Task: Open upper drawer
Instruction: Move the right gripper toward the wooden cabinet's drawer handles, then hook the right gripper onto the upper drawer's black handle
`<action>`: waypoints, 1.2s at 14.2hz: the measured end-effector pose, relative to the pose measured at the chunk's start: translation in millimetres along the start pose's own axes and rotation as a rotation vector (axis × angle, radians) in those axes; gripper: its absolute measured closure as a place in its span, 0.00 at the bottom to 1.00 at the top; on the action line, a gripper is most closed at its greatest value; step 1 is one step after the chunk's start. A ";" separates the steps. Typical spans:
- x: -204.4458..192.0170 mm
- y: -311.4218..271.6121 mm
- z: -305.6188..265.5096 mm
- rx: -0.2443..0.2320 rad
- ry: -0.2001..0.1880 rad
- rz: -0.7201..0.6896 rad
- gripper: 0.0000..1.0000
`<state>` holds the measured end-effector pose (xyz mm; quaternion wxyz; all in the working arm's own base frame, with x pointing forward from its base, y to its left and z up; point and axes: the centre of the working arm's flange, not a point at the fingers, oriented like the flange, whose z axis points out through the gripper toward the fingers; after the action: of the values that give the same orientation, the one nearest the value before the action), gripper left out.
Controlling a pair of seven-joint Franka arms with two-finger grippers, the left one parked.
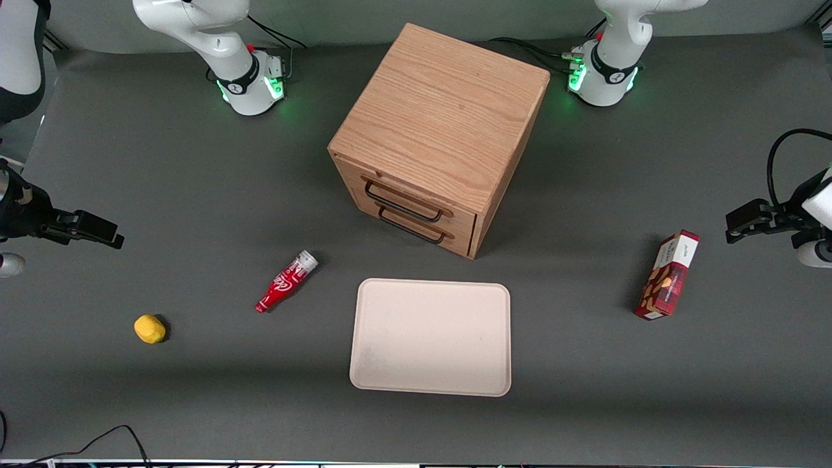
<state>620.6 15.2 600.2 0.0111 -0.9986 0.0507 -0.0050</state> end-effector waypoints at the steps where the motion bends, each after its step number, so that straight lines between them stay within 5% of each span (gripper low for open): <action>1: -2.3 -15.2 0.7 0.000 -0.003 -0.025 0.00; 10: -43.5 -183.5 10.0 0.005 -0.022 -0.481 0.00; 17: -63.3 -280.9 61.4 0.105 -0.069 -0.885 0.00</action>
<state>586.7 302.3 544.6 0.0603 -0.9219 -0.3822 0.0215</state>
